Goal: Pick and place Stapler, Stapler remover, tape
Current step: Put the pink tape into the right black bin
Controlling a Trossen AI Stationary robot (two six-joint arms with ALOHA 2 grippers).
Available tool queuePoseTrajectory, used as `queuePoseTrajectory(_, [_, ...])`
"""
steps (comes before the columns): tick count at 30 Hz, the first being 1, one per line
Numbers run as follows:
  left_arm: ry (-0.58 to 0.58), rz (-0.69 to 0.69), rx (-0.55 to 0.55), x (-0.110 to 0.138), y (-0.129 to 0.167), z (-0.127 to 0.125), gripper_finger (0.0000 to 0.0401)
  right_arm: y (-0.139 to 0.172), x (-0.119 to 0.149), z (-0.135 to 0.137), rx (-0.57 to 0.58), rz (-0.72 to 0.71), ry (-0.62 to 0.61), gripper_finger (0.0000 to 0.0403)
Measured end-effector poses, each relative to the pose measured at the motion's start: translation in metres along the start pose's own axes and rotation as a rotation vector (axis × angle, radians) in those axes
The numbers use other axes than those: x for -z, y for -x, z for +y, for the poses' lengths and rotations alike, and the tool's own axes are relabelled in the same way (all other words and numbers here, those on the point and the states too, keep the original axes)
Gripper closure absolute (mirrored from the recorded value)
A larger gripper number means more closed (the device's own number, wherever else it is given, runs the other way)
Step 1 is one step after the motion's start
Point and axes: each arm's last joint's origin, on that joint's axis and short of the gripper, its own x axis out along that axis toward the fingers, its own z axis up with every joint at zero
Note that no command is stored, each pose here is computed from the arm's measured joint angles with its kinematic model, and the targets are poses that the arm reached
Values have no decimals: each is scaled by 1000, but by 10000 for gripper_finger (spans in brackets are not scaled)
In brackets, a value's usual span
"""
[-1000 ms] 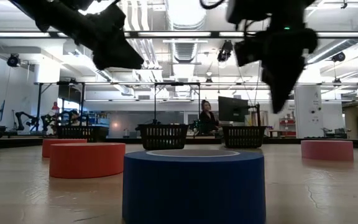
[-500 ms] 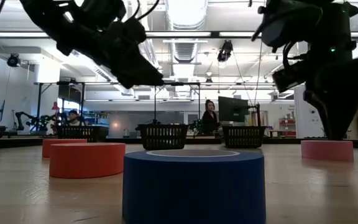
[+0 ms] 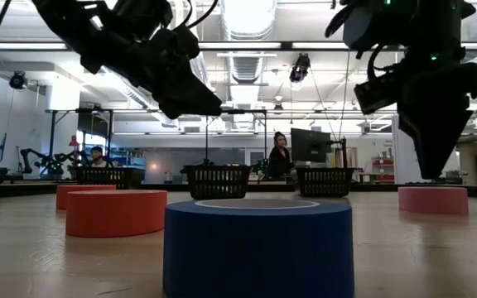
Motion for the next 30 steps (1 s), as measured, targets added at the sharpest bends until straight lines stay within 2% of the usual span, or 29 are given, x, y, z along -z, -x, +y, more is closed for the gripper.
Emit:
queuePoseTrajectory(7, [4, 5, 0, 1, 0, 0, 245, -18, 2, -1, 48, 49, -22, 222])
queuePoseTrajectory(11, [15, 5, 0, 2, 0, 0, 245, -31, -4, 5, 35, 35, -20, 221])
queuePoseTrajectory(16, [19, 3, 0, 2, 0, 0, 245, -43, -9, 9, 41, 48, 76, 229])
queuePoseTrajectory(22, [19, 5, -1, 2, 0, 0, 245, -36, -10, 10, 15, 22, 236, 269])
queuePoseTrajectory(30, [20, 8, -1, 3, 0, 0, 245, -18, -14, 6, -34, -59, 278, 344])
